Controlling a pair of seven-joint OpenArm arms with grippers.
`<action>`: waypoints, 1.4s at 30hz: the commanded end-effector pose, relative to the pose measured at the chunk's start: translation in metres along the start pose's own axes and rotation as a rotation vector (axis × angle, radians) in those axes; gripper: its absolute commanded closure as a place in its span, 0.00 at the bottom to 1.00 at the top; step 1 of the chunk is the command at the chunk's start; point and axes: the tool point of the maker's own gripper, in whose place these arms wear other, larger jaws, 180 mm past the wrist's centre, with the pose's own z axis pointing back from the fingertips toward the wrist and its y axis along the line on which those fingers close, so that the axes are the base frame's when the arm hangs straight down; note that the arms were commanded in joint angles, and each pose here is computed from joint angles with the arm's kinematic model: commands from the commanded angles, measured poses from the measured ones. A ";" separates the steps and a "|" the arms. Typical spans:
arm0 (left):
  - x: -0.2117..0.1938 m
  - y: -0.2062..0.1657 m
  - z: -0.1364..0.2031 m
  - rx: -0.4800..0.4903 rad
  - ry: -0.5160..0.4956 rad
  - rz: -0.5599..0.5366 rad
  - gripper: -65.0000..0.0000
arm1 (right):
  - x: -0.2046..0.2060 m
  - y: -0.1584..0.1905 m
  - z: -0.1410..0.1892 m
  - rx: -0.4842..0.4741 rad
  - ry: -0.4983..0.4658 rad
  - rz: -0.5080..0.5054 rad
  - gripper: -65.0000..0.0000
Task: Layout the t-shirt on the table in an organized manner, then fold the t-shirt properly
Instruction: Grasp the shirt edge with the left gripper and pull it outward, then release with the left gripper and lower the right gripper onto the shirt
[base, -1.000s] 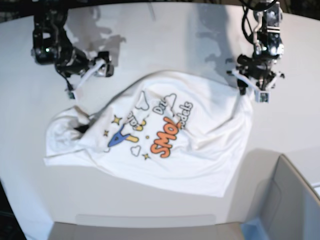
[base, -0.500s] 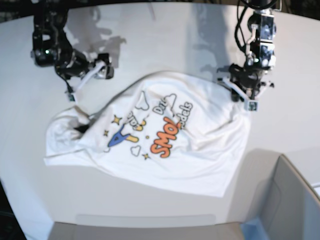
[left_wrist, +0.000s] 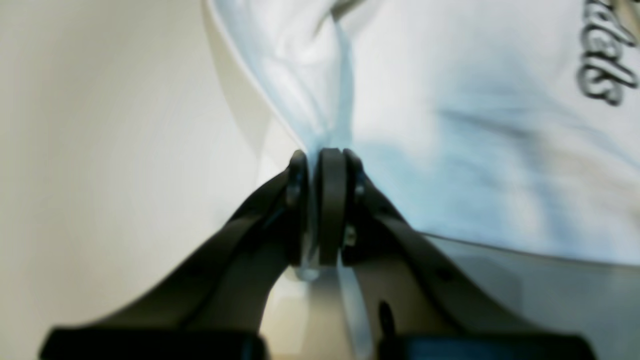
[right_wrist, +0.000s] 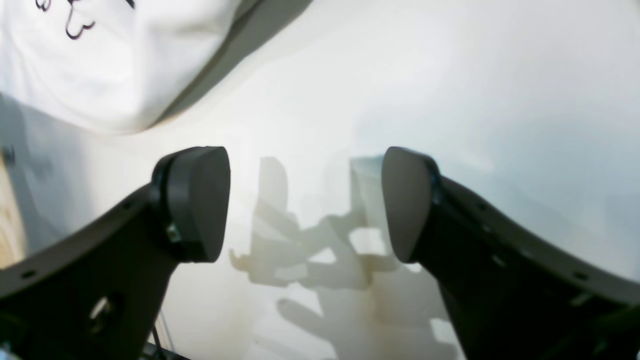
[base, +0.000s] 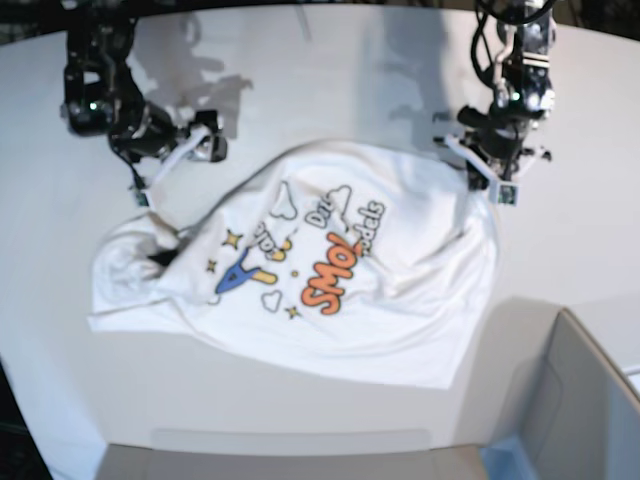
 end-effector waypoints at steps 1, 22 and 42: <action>0.022 -0.001 0.010 -0.004 -0.077 -0.018 0.95 | 0.008 0.001 0.004 0.004 -0.029 0.015 0.31; 0.049 0.101 -0.029 0.221 -0.065 0.142 0.97 | 0.008 0.001 0.004 0.004 -0.029 0.015 0.31; 0.089 0.153 0.010 0.358 -0.232 0.263 0.61 | 0.019 0.005 0.013 0.008 -0.074 0.034 0.31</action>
